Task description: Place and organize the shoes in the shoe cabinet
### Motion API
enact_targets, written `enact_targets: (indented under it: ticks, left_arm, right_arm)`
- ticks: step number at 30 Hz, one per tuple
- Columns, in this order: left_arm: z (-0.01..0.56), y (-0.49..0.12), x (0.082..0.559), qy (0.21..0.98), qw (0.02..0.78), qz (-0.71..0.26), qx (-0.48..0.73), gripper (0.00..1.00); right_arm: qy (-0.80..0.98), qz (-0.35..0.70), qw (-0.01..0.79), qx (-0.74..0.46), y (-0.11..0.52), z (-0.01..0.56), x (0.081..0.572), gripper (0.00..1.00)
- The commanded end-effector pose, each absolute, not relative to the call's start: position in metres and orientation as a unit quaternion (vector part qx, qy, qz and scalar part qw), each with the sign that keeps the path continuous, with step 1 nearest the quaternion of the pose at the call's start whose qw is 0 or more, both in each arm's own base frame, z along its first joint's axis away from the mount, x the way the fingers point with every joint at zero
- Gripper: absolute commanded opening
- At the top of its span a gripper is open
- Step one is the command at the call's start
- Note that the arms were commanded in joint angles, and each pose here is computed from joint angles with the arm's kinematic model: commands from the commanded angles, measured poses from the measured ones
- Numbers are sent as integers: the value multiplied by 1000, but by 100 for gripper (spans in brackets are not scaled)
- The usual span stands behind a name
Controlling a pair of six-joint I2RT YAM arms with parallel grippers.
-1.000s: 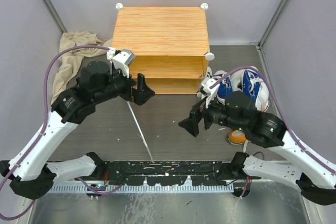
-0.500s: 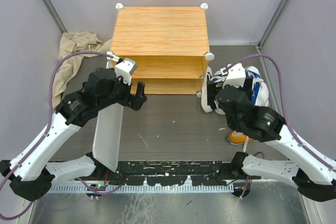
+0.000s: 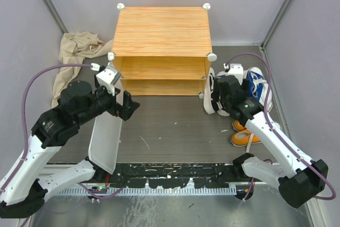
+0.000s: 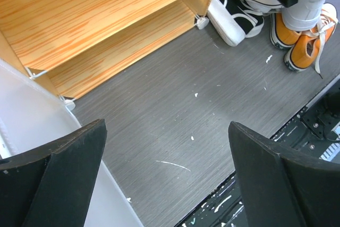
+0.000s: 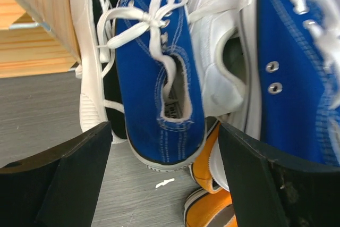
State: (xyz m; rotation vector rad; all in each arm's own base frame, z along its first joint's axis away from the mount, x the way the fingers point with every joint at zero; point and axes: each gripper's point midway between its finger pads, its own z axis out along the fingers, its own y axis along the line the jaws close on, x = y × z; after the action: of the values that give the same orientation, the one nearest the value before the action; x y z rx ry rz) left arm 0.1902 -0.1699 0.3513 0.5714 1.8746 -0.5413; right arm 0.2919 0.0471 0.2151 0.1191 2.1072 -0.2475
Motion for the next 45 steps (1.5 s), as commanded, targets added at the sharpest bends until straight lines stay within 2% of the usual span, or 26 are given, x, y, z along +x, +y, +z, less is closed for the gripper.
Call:
enact_targets:
  ticks: [1, 5, 9, 11, 13, 17, 18, 24, 33, 45]
  left_arm:
    - [360, -178, 184, 759, 542, -256, 252, 98]
    - [360, -179, 185, 760, 540, -257, 253, 98]
    - [357, -181, 187, 761, 538, -256, 254, 98]
    - [354, -183, 187, 762, 536, -257, 256, 98]
    - [351, -184, 188, 764, 534, -257, 257, 98]
    - [349, -183, 188, 766, 531, -254, 258, 98]
    - [349, -183, 188, 767, 530, -254, 257, 98]
    - [355, -183, 188, 768, 529, -257, 251, 98]
    - [358, -182, 191, 768, 535, -254, 242, 98]
    - [362, -183, 191, 768, 537, -262, 229, 98]
  right_arm:
    - [847, -47, 526, 65, 60, 223, 311, 83]
    - [848, -64, 520, 79, 47, 215, 314, 76]
    - [848, -72, 519, 85, 41, 208, 315, 72]
    - [846, -69, 521, 86, 42, 206, 318, 66]
    - [847, -70, 520, 85, 43, 202, 320, 51]
    - [853, -50, 512, 88, 49, 195, 317, 6]
    - [851, -43, 515, 92, 49, 196, 315, 2]
    - [830, 5, 548, 99, 53, 231, 300, 1]
    - [809, 103, 574, 75, 64, 298, 246, 1]
    - [820, 216, 526, -62, 111, 317, 204, 1]
